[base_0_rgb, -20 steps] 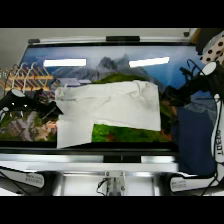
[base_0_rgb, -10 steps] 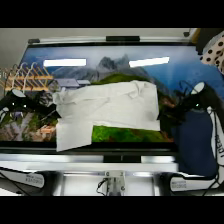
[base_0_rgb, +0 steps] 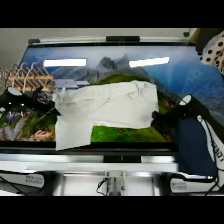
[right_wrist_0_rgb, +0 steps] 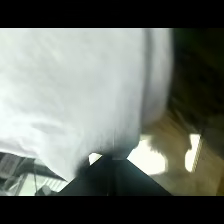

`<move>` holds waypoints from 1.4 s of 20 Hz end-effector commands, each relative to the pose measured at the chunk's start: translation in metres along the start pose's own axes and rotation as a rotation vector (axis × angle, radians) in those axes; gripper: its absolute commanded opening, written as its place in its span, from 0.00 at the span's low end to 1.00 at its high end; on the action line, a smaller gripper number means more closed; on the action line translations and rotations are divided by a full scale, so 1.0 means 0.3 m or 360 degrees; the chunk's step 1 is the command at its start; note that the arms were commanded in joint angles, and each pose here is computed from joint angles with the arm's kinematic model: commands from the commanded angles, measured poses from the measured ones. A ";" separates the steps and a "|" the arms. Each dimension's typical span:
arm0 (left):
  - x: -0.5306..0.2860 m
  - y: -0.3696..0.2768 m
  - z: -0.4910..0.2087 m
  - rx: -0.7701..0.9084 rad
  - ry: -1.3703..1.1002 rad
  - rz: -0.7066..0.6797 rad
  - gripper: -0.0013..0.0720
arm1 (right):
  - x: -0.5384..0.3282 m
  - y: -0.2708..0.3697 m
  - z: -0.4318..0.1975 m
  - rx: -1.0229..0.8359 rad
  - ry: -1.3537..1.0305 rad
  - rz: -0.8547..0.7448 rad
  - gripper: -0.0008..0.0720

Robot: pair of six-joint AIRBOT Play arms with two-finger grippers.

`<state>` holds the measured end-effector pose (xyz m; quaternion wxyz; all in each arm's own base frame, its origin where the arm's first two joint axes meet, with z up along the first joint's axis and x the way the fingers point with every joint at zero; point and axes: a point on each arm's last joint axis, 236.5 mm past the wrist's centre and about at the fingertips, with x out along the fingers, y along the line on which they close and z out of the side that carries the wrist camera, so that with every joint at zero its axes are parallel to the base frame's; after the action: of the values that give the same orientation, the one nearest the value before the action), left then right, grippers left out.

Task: Fold the shirts.

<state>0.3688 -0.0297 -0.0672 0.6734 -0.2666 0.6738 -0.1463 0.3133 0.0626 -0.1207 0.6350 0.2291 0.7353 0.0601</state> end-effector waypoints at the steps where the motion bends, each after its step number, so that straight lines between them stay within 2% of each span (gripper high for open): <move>1: -0.096 -0.070 0.051 0.0100 -0.0154 -0.0009 0.07 | -0.053 0.113 0.084 -0.0202 -0.0208 0.0020 0.11; 3: -0.289 -0.188 0.127 0.0295 -0.0418 0.0031 0.07 | -0.279 0.235 0.184 -0.0407 -0.0536 0.0005 0.11; 5: -0.596 -0.385 0.179 0.0538 -0.0826 0.0079 0.07 | -0.650 0.391 0.239 -0.0650 -0.0984 -0.0015 0.11; 7: -0.999 -0.650 0.127 0.0743 -0.1395 0.0093 0.07 | -1.091 0.543 0.165 -0.0853 -0.1481 -0.0038 0.11; 10: -1.575 -1.033 -0.254 0.1070 -0.2302 0.0043 0.07 | -1.672 0.715 -0.186 -0.1079 -0.2197 0.0002 0.11; 12: -1.769 -1.174 -0.565 0.1247 -0.2694 0.0019 0.07 | -1.896 0.763 -0.455 -0.1178 -0.2531 0.0053 0.11; 14: -1.849 -1.207 -0.817 0.1264 -0.2920 0.0032 0.07 | -2.024 0.763 -0.698 -0.1228 -0.2787 0.0092 0.11; 16: -1.880 -1.156 -0.947 0.1137 -0.3038 0.0113 0.07 | -2.071 0.704 -0.827 -0.1131 -0.2911 0.0086 0.11; 18: -1.882 -1.094 -0.989 0.1019 -0.3059 0.0218 0.07 | -2.065 0.652 -0.871 -0.1041 -0.2910 0.0055 0.11; 21: -1.776 -1.033 -0.932 0.0981 -0.2804 0.0339 0.07 | -2.015 0.630 -0.840 -0.1019 -0.2797 0.0001 0.11; 25: -1.615 -0.917 -0.754 0.0926 -0.2382 0.0506 0.07 | -1.856 0.561 -0.617 -0.0907 -0.2386 -0.0194 0.11; 28: -1.450 -0.778 -0.526 0.0817 -0.1996 0.0570 0.07 | -1.637 0.478 -0.330 -0.0814 -0.1865 -0.0398 0.11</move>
<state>0.1896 -0.0168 0.4915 0.9994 -0.0233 0.0238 -0.0067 0.2562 0.0208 0.4680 0.9929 -0.0038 0.1098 0.0456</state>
